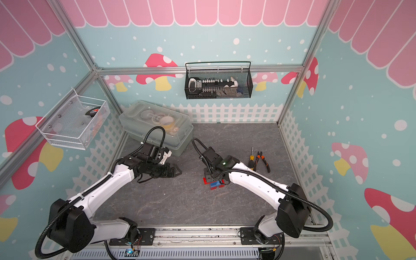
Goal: Assemble a giraffe with lego
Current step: Assemble the lego brick with the lego brick.
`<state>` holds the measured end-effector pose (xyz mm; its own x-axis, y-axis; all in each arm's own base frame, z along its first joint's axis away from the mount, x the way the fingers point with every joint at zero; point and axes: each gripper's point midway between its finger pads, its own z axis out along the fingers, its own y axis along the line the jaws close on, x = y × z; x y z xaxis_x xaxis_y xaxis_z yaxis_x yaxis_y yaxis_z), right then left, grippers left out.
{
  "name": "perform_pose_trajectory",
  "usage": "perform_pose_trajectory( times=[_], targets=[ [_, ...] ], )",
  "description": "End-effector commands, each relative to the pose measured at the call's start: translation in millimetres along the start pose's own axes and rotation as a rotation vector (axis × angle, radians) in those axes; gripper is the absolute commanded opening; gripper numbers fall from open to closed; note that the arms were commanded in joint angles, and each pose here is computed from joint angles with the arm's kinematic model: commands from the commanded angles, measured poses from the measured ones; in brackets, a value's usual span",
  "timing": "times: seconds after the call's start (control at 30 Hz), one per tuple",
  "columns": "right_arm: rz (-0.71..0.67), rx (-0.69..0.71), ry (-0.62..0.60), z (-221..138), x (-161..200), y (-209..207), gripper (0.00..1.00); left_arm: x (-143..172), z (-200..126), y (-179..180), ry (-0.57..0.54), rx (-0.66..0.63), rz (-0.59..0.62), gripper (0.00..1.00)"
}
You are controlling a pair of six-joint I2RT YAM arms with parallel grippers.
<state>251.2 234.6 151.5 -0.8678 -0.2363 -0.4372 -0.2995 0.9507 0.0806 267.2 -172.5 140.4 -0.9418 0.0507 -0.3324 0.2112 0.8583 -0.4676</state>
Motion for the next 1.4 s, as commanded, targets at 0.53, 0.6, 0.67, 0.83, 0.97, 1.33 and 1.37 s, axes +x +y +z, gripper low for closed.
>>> perform_pose_trajectory(
  times=[0.53, 0.6, 0.67, 0.83, 0.97, 1.33, 1.37],
  targets=[
    [-0.002, 0.011, 0.050, 17, 13, -6, 0.18, 3, 4, -1, 0.006, 0.006, 0.009, 0.97],
    [-0.003, 0.015, 0.056, 17, 14, -6, 0.18, 3, 4, -1, 0.006, 0.005, 0.009, 0.97],
    [-0.003, 0.023, 0.063, 18, 16, -8, 0.18, 3, 4, -1, 0.004, 0.004, 0.009, 0.97],
    [-0.001, 0.038, 0.082, 21, 23, -12, 0.18, 2, 4, -1, 0.004, 0.004, 0.009, 0.97],
    [0.000, 0.052, 0.097, 22, 27, -15, 0.16, 3, 4, -1, 0.005, 0.003, 0.010, 0.97],
    [0.001, 0.089, 0.135, 24, 43, -26, 0.14, 3, 5, 0, 0.008, 0.002, 0.009, 0.96],
    [0.000, 0.093, 0.141, 25, 45, -27, 0.15, 3, 5, 0, 0.008, 0.001, 0.008, 0.96]
  ],
)
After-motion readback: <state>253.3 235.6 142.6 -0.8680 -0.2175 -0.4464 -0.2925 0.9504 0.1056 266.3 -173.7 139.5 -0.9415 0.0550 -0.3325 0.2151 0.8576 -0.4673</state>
